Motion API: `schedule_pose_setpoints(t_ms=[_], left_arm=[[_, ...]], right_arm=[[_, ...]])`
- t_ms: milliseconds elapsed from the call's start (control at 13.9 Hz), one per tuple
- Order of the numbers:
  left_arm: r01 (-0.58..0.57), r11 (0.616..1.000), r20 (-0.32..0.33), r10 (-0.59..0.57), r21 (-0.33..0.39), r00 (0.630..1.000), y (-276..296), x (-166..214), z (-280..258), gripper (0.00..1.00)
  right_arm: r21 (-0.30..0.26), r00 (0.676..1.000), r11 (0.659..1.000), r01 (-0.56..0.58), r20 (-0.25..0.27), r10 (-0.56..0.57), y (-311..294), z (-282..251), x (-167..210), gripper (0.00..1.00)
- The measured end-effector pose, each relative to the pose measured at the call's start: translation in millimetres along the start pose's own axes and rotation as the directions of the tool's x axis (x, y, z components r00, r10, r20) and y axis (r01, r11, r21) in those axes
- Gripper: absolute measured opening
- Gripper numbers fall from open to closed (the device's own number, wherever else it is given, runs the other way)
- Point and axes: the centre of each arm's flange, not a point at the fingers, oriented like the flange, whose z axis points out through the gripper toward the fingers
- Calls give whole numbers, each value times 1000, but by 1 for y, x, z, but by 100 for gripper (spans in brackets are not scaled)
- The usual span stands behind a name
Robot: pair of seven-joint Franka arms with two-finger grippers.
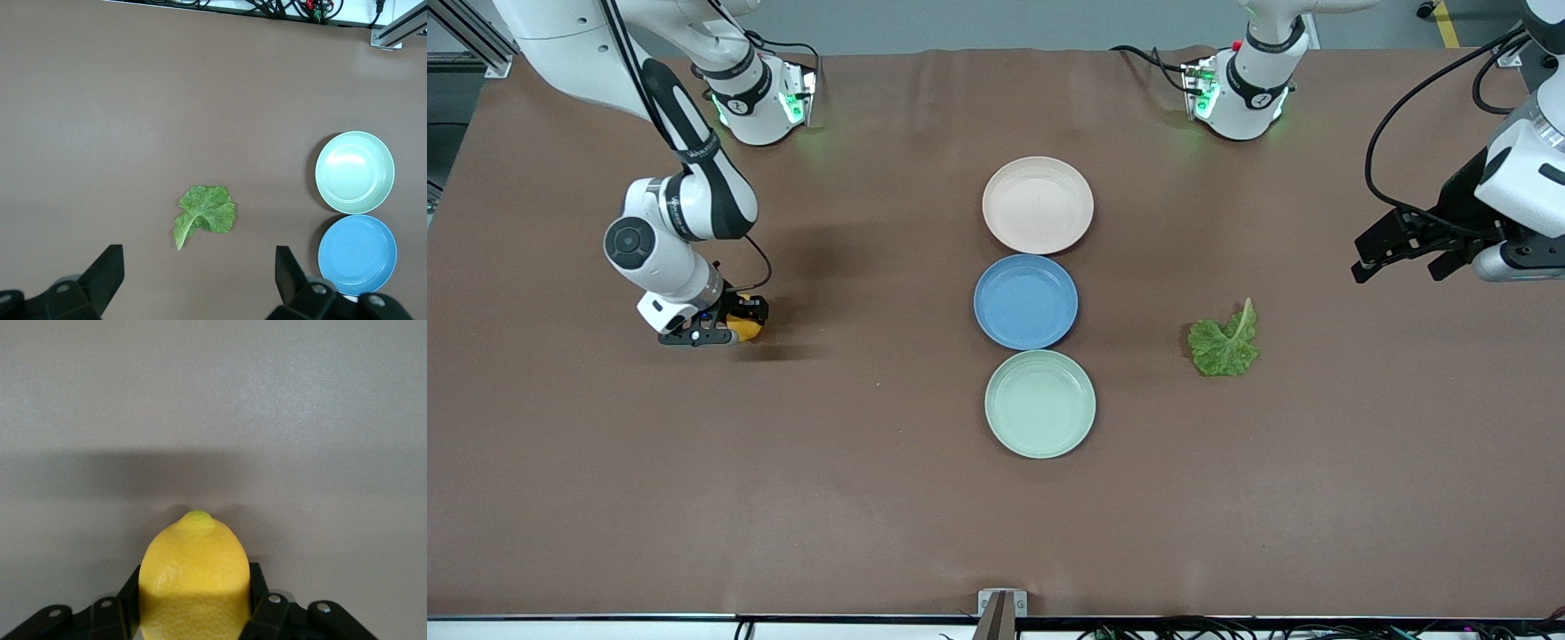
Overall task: Pick lemon and lettuce from plates
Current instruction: 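Open the right gripper to release the lemon on the table and lift away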
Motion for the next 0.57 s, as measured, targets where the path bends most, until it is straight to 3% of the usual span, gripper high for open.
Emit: schedule_pose_setpoints(t_ms=[574], left_arm=[[-5,1000,-7,5,-2,1000,3,0,-4,100]], right_arm=[[2,1000,1000,9,1,-9,-5,1,-1,63]])
